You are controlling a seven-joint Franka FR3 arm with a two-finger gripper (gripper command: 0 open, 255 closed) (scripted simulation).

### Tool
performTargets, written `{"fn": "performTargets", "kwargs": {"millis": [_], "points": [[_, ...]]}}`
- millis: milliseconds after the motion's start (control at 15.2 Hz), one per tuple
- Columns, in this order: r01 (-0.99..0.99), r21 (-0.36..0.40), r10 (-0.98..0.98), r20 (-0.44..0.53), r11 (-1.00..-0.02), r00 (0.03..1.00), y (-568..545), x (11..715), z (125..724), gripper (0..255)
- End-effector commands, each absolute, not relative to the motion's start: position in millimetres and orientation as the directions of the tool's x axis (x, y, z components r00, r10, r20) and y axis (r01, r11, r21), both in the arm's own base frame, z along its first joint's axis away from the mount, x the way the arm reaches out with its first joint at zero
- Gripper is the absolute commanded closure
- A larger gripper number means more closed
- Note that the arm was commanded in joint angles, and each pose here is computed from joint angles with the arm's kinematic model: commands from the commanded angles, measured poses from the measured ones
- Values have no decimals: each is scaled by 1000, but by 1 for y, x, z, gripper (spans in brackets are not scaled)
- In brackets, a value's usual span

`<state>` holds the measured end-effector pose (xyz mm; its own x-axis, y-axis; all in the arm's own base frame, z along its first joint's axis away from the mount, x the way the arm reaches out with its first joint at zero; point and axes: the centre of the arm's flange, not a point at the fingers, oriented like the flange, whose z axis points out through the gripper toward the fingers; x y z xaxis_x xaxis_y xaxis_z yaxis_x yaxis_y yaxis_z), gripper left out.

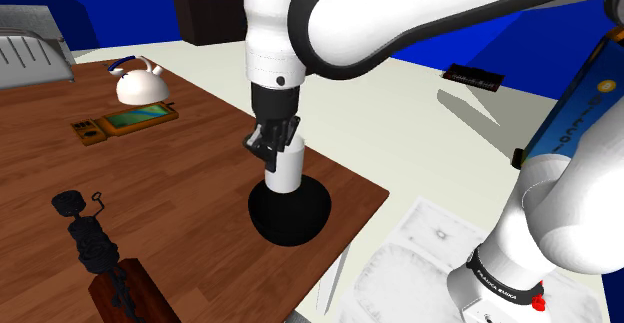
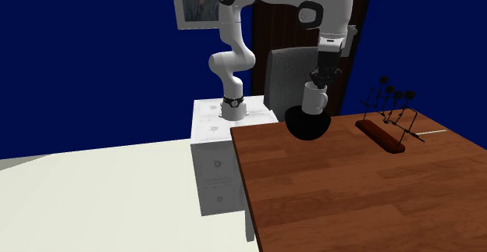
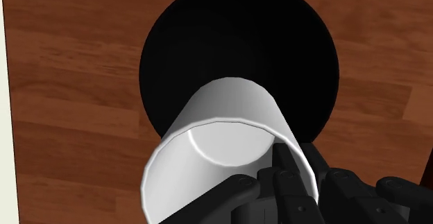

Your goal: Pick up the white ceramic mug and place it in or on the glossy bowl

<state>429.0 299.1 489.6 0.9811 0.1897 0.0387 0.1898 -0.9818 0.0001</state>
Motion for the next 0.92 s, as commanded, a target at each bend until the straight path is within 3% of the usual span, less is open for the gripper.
{"fn": "performTargets", "kwargs": {"millis": [0,792,858], "points": [[190,0,190,39,-982,981,300,429,479,255],[190,0,190,39,-982,981,300,429,452,255],[190,0,190,39,-982,981,300,429,452,0]]}}
